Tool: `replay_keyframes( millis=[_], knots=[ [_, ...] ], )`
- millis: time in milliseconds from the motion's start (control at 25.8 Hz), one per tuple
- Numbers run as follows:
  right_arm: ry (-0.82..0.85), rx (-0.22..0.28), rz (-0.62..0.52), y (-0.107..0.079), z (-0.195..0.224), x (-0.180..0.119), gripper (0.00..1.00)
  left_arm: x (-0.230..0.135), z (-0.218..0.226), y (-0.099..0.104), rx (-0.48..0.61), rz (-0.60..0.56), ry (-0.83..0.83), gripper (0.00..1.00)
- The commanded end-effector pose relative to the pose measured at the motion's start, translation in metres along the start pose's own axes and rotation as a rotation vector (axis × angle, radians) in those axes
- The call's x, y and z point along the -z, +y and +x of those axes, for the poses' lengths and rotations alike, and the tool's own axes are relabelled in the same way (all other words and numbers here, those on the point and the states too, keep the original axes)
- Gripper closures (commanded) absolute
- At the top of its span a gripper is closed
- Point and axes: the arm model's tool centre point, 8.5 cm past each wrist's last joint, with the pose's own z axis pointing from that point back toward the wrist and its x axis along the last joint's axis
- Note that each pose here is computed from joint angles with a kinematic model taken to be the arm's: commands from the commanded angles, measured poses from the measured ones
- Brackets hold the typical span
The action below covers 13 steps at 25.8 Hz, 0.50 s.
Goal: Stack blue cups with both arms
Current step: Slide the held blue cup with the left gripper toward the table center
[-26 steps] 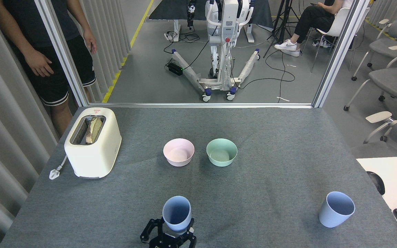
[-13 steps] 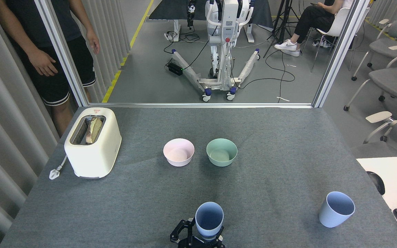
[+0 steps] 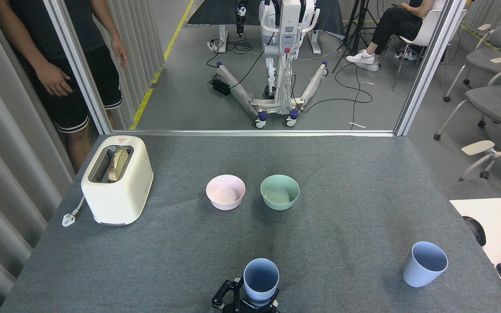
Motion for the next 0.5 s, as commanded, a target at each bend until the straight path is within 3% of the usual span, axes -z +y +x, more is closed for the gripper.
replay_keyframes(
  millis=[0,465],
  knots=[
    [0.003,0.003,-0.001,-0.0002,-0.0007,0.0000,0.00,0.0000,-0.0030,-0.0002,-0.007,0.001,0.009,0.00],
    [0.005,0.004,-0.002,-0.0002,-0.0009,0.0000,0.00,-0.0020,0.0000,0.0071,-0.020,0.024,0.013,0.00]
  ],
)
